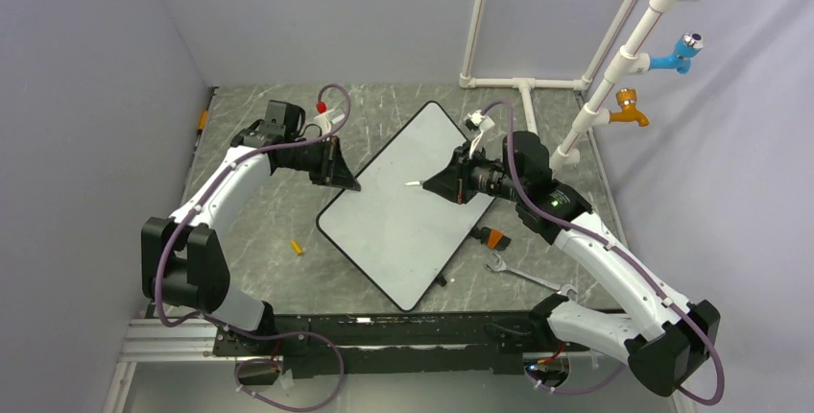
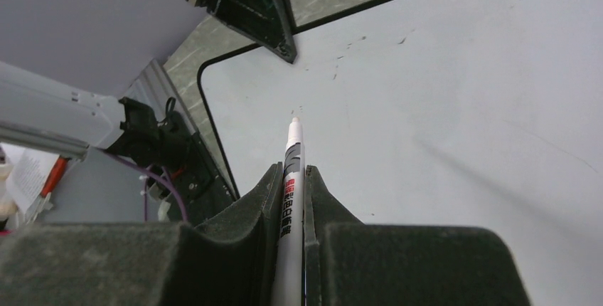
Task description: Write a sentence on the whiteboard
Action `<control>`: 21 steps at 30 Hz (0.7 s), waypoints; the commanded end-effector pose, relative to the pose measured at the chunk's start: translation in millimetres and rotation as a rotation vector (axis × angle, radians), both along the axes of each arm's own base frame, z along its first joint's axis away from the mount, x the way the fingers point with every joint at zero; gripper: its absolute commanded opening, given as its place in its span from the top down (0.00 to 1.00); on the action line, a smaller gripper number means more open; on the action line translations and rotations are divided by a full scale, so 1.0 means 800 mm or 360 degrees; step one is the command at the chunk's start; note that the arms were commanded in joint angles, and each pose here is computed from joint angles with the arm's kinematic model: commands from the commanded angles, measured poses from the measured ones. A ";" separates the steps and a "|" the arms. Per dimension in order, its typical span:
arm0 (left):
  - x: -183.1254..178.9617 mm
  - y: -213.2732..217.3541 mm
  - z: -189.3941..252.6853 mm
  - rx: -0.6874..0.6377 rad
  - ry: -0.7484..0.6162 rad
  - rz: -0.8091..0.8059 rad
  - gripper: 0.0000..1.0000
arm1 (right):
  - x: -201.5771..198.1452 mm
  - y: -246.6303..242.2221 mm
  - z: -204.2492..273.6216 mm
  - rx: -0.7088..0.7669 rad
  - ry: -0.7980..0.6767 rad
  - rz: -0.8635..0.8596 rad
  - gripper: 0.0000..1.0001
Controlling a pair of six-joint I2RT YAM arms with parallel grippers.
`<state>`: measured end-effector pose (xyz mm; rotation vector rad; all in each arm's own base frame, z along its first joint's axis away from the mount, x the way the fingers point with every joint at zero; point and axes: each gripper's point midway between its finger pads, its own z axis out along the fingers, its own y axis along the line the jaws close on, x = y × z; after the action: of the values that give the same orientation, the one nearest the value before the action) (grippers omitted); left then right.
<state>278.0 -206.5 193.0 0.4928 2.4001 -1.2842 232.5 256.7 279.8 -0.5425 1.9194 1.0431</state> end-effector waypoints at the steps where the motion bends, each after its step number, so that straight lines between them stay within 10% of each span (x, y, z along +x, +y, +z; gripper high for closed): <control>1: 0.007 0.000 0.016 0.0090 -0.0204 -0.0013 1.00 | -0.011 0.015 0.016 0.0077 -0.0102 0.0175 1.00; 21: 0.011 0.004 0.020 0.0192 -0.0267 0.0080 1.00 | -0.044 0.078 -0.018 -0.0071 -0.0170 0.0425 1.00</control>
<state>274.9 -209.1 200.4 0.4807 2.4091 -1.1888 191.5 305.9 243.0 -0.8480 1.9226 1.1507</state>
